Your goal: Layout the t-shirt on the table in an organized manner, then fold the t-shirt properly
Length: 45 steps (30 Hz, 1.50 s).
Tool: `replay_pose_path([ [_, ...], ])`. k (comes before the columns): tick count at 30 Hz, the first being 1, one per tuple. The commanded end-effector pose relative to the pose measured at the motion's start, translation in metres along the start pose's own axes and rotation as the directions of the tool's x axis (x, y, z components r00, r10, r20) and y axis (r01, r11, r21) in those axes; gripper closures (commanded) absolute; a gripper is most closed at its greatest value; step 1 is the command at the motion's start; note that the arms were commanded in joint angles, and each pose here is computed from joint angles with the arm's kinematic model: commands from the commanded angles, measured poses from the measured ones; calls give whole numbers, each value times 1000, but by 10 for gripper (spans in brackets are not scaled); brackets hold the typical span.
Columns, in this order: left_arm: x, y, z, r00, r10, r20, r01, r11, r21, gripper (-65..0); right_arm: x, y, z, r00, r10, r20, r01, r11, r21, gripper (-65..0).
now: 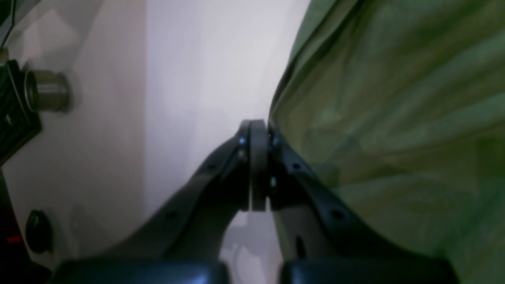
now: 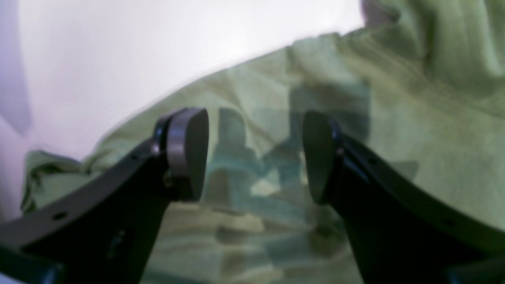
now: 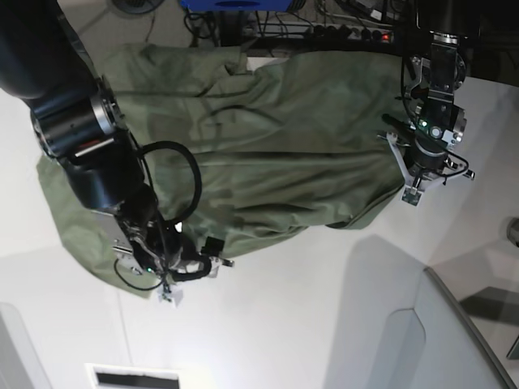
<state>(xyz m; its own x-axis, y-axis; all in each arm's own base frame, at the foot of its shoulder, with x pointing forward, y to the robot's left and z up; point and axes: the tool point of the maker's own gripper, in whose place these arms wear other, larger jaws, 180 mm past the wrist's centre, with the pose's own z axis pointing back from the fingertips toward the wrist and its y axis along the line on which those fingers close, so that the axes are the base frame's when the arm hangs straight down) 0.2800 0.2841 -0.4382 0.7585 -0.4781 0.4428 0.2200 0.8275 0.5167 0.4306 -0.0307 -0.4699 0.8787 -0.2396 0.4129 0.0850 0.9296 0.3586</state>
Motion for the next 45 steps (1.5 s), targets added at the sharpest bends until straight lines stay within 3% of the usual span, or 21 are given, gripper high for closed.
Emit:
replay_pose_path([
  [1,4,10,0,1000,-3,13,2,1000,26,0,23,14,3,998,29,52,-30,1000,9,-362],
  [6,-5,8,-4,1000,-4,-10,4,1000,19,0,0,11,-9,987,161,18,-159,984,-81,-386],
  [11,-4,9,-4,1000,-4,-9,4,1000,20,0,-12,-1,-13,985,173,-12,-173,979,-112,-365],
  [13,-4,9,-4,1000,-5,-9,5,1000,21,0,-14,-4,-14,985,171,-19,-172,978,-116,-285],
  [17,-1,11,-4,1000,-3,-2,3,1000,24,0,-13,-4,-13,985,174,-16,-175,978,-111,-32],
  [18,0,11,-4,1000,-3,-1,3,1000,24,0,-12,-3,-13,984,176,-14,-176,978,-109,0],
  [22,3,13,-5,1000,3,7,-3,1000,27,0,-5,5,-11,983,182,8,-180,979,-96,0],
  [33,11,20,-12,1000,15,9,-15,999,37,0,22,64,19,969,214,125,-221,974,43,0],
  [39,26,22,-17,999,46,29,-47,998,36,0,31,68,35,958,224,177,-239,969,65,0],
  [45,75,11,-18,988,105,113,-106,994,10,0,41,59,48,953,200,228,-213,976,36,0],
])
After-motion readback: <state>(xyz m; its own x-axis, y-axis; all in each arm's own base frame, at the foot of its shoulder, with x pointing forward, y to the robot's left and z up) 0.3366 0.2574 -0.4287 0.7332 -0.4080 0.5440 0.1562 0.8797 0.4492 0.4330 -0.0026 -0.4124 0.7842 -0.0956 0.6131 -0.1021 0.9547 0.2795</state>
